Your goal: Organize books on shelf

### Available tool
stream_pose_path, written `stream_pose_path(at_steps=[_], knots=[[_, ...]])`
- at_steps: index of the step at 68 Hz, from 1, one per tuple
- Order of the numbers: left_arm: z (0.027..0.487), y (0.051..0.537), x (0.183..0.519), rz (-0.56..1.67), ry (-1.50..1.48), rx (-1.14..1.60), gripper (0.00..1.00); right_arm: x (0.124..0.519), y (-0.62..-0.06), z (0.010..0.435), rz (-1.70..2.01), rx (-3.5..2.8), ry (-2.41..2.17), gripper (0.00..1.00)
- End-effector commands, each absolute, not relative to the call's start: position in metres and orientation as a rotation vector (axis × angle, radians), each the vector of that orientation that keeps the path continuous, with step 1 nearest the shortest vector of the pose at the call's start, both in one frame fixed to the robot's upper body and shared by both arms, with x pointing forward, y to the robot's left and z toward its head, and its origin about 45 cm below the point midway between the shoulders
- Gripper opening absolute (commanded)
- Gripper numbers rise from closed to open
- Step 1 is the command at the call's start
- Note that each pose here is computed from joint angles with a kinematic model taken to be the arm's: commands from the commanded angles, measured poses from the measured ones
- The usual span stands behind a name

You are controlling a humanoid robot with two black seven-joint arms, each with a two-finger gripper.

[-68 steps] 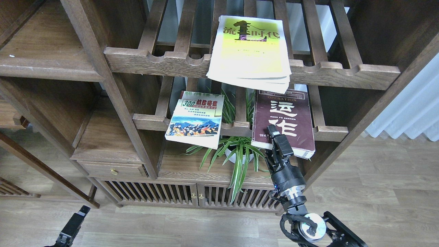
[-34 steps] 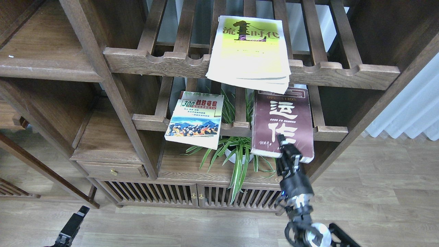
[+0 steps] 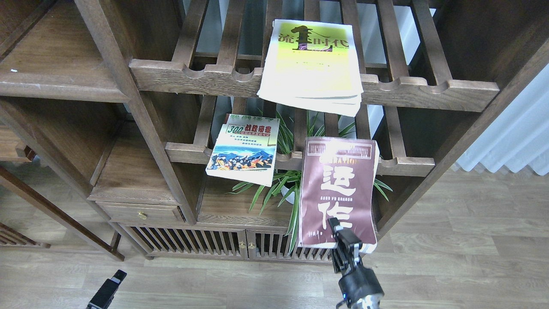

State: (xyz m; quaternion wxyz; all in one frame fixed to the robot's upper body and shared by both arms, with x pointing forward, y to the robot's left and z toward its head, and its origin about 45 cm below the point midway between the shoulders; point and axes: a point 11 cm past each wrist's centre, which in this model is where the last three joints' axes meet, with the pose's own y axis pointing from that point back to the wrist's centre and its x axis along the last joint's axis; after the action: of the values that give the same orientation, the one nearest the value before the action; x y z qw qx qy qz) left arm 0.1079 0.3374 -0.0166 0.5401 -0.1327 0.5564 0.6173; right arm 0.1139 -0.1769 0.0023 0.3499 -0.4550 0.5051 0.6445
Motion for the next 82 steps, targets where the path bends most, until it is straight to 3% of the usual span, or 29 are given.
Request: stream_pose_path(at_steps=[1, 37, 65, 73, 82], knots=[[-0.018, 0.334, 0.105, 1.462, 1.332, -0.311, 1.0, 0.101, -0.167, -0.002, 1.722, -1.184, 1.302, 0.03], [-0.031, 0.234, 0.087, 1.31, 1.535, -0.402, 1.0, 0.044, -0.103, -0.017, 2.138, -1.421, 1.065, 0.03], [-0.031, 0.194, 0.083, 1.217, 1.606, -0.4, 0.99, 0.021, -0.089, -0.018, 2.237, -1.48, 0.999, 0.04], [-0.032, 0.18, 0.082, 1.179, 1.619, -0.384, 0.9, 0.018, -0.087, -0.018, 2.253, -1.492, 0.981, 0.04], [-0.032, 0.176, 0.079, 1.168, 1.627, -0.372, 0.87, 0.017, -0.086, -0.017, 2.257, -1.492, 0.977, 0.04]])
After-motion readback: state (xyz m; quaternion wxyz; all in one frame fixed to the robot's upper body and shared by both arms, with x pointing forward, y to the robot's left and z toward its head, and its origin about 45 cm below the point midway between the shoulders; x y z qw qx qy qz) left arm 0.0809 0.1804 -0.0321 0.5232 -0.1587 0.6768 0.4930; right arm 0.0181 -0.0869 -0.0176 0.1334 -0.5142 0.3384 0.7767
